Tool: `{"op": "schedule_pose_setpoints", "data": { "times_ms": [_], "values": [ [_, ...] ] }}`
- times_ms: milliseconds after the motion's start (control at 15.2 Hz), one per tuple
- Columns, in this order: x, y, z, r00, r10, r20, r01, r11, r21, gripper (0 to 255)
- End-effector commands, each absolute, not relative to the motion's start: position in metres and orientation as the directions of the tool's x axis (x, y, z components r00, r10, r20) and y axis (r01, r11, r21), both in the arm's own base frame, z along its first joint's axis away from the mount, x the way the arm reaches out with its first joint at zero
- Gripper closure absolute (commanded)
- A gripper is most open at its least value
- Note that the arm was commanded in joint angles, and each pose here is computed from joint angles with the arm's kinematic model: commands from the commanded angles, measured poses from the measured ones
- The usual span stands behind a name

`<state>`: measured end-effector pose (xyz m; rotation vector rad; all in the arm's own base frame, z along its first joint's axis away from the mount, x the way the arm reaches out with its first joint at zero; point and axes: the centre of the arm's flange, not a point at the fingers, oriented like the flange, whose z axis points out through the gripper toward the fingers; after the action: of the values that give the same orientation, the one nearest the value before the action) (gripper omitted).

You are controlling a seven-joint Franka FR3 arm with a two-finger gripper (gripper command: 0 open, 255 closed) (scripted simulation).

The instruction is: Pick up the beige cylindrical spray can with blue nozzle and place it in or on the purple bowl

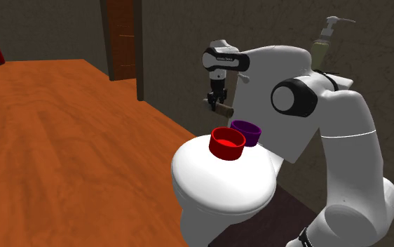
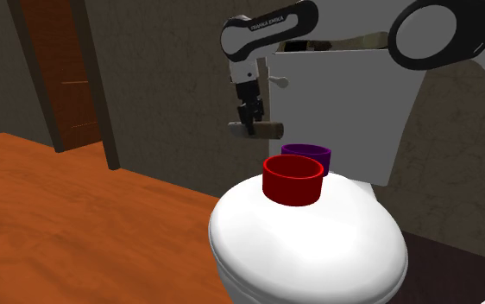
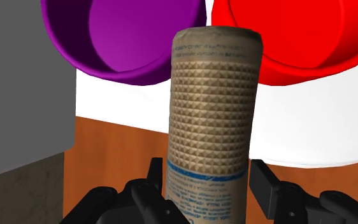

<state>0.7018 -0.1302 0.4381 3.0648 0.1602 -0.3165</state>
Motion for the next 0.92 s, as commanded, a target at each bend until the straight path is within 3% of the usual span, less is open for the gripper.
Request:
{"op": "schedule_pose_setpoints", "data": {
  "times_ms": [0,594,858],
  "values": [
    [0.701,-0.131,0.449,0.974,0.097,-0.206,0.109,-0.993,0.045,255],
    [0.701,-0.131,0.491,0.974,0.097,-0.206,0.109,-0.993,0.045,255],
    [0.655,-0.157,0.493,0.974,0.097,-0.206,0.109,-0.993,0.045,255]
  ]
}}
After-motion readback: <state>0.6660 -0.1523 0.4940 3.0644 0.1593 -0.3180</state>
